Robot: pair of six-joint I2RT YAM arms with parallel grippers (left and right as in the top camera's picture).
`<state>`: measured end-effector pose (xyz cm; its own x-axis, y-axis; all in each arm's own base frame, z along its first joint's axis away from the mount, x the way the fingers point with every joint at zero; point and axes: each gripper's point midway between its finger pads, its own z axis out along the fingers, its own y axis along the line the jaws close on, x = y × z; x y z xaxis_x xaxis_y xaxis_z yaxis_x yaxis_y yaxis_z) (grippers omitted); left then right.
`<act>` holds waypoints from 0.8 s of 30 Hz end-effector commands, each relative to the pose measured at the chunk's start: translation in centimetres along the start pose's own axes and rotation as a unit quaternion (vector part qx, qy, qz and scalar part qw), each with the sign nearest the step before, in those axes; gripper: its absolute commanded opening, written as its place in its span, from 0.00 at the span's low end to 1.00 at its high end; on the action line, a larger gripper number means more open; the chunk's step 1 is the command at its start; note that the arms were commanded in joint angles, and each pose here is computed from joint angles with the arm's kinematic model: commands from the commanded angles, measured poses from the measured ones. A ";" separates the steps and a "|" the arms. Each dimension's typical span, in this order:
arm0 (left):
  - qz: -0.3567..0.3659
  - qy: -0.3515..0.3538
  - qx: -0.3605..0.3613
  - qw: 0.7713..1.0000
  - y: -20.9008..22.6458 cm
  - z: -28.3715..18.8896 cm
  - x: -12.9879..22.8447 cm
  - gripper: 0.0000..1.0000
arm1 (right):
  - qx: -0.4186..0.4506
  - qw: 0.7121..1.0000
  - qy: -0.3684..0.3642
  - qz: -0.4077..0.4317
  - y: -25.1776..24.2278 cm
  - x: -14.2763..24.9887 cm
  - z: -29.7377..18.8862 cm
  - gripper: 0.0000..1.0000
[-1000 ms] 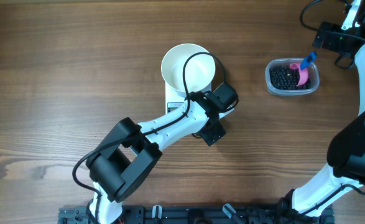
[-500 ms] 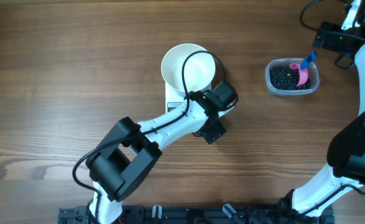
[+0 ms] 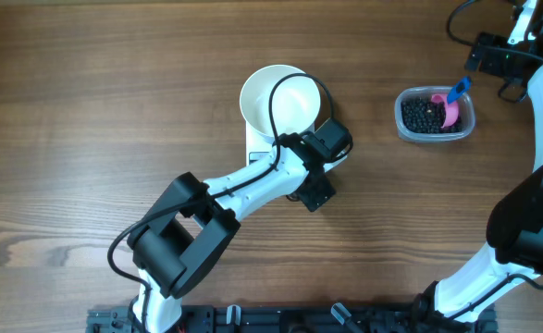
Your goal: Scoop item into bowl and weigh 150g on scale
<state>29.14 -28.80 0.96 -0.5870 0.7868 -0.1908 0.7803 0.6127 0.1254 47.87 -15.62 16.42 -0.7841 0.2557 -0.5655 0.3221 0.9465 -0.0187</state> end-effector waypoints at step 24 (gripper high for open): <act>0.032 0.100 0.063 0.992 -1.5 4.9 4.7 1.00 | 0.009 1.000 -0.019 0.011 -0.4 -1.1 -1.2 1.00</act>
<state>28.98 -28.58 0.61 -0.5478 0.8247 -0.1411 0.8161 0.5638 0.1268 47.87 -15.61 16.44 -0.7839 0.2556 -0.5659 0.3222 0.9465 -0.0187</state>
